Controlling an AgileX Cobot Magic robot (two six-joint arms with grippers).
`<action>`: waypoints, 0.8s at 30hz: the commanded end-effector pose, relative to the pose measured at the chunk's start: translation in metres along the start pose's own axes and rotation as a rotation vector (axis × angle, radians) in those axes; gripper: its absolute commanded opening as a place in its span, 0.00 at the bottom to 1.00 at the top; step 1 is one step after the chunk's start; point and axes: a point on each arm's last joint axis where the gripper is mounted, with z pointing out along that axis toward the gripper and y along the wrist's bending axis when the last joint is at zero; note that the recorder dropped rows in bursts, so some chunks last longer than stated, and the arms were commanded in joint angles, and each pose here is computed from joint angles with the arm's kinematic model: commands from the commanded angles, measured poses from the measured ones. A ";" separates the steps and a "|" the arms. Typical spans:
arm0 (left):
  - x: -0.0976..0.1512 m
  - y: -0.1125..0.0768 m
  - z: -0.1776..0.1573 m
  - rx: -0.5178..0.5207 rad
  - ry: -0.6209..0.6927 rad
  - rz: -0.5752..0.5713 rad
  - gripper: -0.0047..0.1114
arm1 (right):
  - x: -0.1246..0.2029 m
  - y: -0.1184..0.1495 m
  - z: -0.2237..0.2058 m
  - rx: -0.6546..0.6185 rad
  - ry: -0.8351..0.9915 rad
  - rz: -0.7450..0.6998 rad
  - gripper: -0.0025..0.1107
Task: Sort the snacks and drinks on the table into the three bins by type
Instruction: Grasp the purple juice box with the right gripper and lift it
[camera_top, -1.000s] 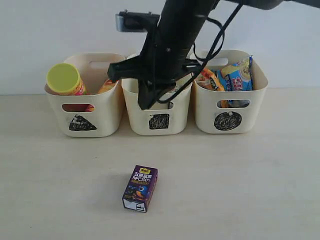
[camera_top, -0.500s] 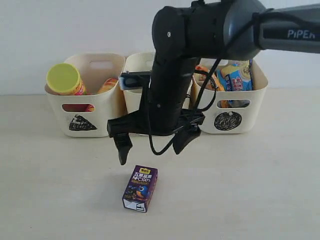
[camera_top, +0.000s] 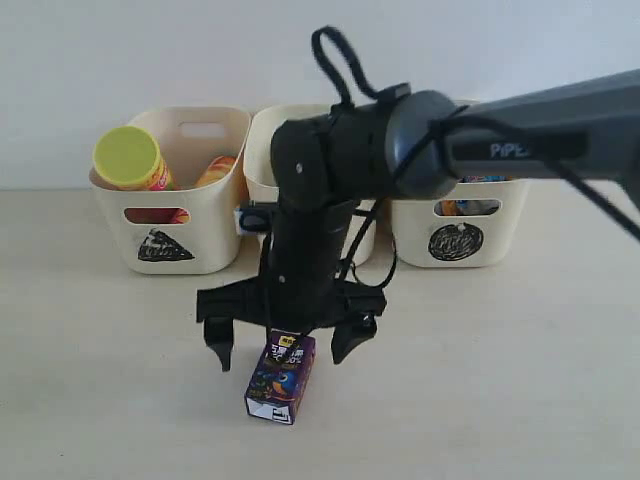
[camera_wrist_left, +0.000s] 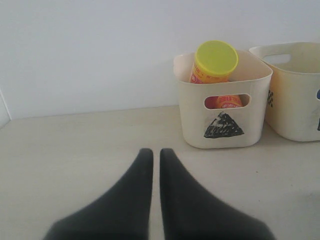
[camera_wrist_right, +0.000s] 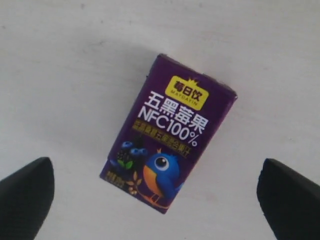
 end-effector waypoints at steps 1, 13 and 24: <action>0.001 -0.001 0.000 0.010 -0.003 -0.020 0.07 | 0.002 -0.002 0.022 0.067 0.010 0.028 0.94; 0.001 -0.001 0.000 0.011 0.000 -0.020 0.07 | 0.000 -0.003 0.041 0.070 0.008 0.047 0.68; 0.001 -0.001 0.000 0.011 0.000 -0.020 0.07 | -0.001 -0.002 0.027 0.060 -0.012 -0.022 0.02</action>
